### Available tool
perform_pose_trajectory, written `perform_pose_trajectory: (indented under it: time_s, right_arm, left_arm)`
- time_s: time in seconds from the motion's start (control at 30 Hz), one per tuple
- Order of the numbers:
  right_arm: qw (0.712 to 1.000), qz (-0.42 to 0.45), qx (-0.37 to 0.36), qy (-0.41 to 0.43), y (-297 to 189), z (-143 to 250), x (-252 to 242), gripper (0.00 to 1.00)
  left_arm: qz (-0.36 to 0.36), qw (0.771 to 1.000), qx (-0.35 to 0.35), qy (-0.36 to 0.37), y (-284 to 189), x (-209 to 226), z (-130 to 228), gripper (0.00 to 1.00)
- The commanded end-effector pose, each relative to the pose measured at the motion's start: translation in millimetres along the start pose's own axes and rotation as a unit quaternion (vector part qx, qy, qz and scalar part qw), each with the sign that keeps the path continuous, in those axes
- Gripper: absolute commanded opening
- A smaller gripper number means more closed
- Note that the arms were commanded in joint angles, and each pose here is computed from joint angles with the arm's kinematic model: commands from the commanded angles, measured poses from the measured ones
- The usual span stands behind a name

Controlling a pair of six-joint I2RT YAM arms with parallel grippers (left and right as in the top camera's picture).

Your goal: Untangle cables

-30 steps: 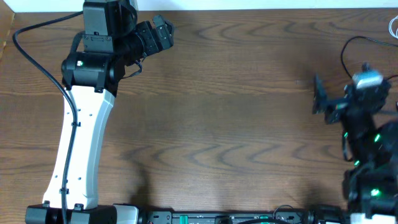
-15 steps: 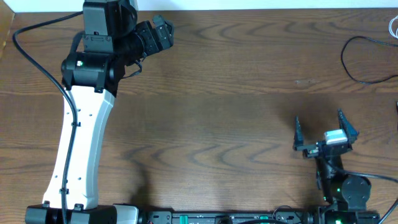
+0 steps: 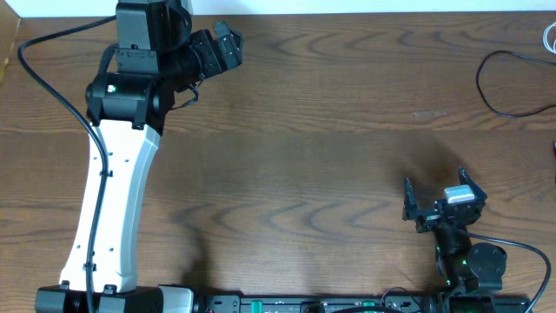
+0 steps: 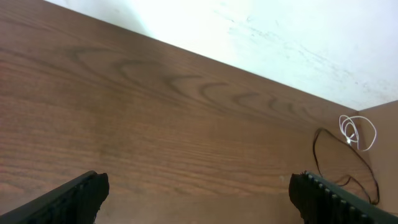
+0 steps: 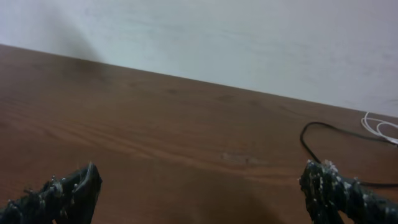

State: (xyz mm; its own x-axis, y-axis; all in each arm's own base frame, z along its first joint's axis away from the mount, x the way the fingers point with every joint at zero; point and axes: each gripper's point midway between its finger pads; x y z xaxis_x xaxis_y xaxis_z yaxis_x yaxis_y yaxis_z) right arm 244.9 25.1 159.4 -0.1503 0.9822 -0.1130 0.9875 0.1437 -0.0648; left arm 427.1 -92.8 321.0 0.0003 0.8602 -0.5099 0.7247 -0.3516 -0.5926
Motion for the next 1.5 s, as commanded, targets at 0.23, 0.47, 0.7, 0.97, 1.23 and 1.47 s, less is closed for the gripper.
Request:
perform_pose_trajectory:
  time_s: [0.23,0.47,0.7,0.97,1.23,1.47]
  right_arm:
    - [1.000,-0.009,0.000,0.024,0,0,4,0.99]
    - [1.000,-0.009,0.000,0.024,0,0,4,0.99]
    - [1.000,-0.009,0.000,0.024,0,0,4,0.99]
    - [1.000,-0.009,0.000,0.024,0,0,4,0.99]
    - [1.000,-0.009,0.000,0.024,0,0,4,0.99]
    - [1.000,-0.009,0.000,0.024,0,0,4,0.99]
  left_arm:
    - [-0.002,1.000,-0.007,0.009,-2,0,-5,0.98]
    - [-0.002,1.000,-0.007,0.009,-2,0,-5,0.98]
    - [-0.026,0.999,-0.019,0.020,-2,8,-9,0.98]
    - [-0.092,0.995,-0.046,0.020,-6,30,-18,0.98]
    - [-0.147,0.983,-0.071,0.090,-32,52,-6,0.98]
    - [-0.138,0.974,-0.149,0.099,-52,86,28,0.98]
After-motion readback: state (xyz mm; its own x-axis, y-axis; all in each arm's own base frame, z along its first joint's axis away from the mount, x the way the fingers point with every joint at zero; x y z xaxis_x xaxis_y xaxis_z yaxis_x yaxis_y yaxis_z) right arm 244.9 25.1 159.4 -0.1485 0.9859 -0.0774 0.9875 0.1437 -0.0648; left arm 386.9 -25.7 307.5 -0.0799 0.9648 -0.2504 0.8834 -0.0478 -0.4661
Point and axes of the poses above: each gripper's point midway between its finger pads, its own y axis out along the fingers, its own x axis along the line the jaws close on, z = x × y, and after that the axes turned 1 degree about -y, right-handed
